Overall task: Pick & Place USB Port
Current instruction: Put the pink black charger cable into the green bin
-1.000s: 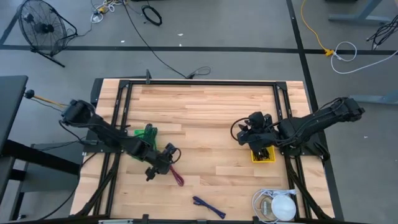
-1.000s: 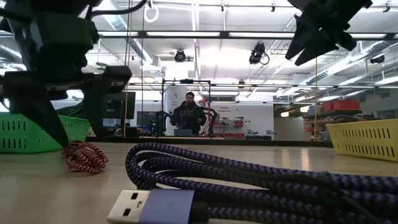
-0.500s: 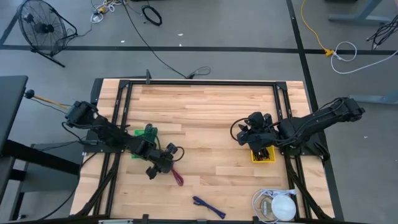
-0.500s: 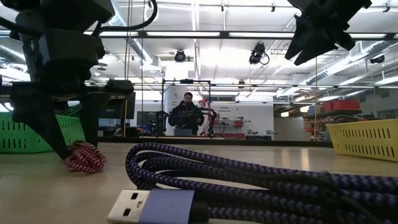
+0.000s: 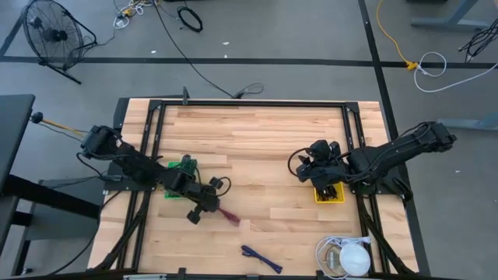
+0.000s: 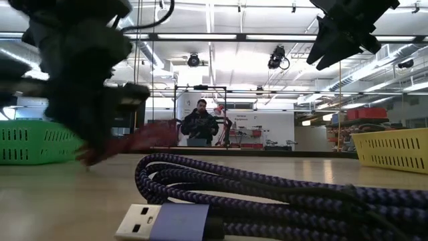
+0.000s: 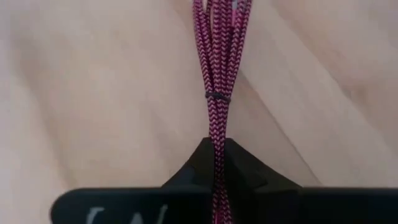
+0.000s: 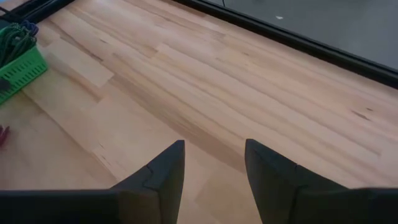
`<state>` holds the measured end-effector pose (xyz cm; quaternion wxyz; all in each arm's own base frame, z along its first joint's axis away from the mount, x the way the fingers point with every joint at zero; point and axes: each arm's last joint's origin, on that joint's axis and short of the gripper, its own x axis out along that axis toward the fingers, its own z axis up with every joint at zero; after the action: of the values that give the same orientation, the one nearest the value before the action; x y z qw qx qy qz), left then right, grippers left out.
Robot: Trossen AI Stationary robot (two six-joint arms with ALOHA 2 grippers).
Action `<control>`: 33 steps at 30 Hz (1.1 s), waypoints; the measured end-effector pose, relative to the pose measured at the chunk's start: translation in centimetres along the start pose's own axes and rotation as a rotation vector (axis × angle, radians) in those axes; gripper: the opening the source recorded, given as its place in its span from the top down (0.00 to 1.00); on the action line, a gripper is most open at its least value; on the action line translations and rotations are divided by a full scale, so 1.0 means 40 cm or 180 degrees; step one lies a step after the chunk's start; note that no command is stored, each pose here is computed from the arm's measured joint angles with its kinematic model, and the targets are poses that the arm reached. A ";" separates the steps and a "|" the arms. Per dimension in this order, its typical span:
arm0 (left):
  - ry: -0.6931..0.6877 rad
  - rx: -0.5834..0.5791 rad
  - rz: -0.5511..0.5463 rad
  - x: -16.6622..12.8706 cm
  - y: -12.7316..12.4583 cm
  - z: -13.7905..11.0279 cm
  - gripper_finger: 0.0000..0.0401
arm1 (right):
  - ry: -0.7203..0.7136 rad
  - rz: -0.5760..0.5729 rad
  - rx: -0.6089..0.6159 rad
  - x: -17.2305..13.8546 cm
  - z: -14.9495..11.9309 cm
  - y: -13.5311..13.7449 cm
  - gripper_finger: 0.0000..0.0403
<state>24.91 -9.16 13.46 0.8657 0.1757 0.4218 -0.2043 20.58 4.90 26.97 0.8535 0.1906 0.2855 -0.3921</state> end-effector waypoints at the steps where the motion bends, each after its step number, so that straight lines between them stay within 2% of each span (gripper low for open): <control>1: -0.0090 -0.0063 0.0053 -0.009 0.008 0.007 0.96 | 0.0000 -0.0001 -0.0015 0.000 0.000 0.000 0.58; 5: -0.0390 -0.0550 0.0226 -0.053 0.040 0.027 0.96 | 0.0002 -0.0005 -0.0064 0.000 0.000 0.000 0.58; 8: -0.0731 -0.1139 0.0306 -0.109 0.063 0.046 0.96 | 0.0008 -0.0014 -0.0077 0.000 -0.001 -0.001 0.58; 13: -0.0862 -0.1955 0.0636 -0.199 0.058 0.039 0.96 | 0.0008 -0.0014 -0.0185 0.000 -0.001 -0.001 0.58; 18: -0.0792 -0.2674 0.1225 -0.272 0.023 0.001 0.96 | 0.0009 -0.0016 -0.0310 0.000 -0.001 -0.002 0.58; 25: -0.0918 -0.3520 0.1794 -0.334 -0.053 -0.057 0.96 | -0.0087 -0.0079 -0.0471 0.000 0.001 -0.003 0.58; 27: -0.1084 -0.3717 0.1870 -0.341 -0.079 -0.066 0.96 | -0.0137 -0.0111 -0.0531 0.000 0.003 -0.004 0.58; 33: -0.1315 -0.4199 0.1782 -0.343 -0.140 -0.085 0.96 | -0.0284 -0.0221 -0.0742 0.000 0.006 -0.006 0.58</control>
<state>12.15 -9.52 21.74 0.8727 -0.3215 0.2251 0.2905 20.47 4.64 27.14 0.8676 0.0625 0.2973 -0.3936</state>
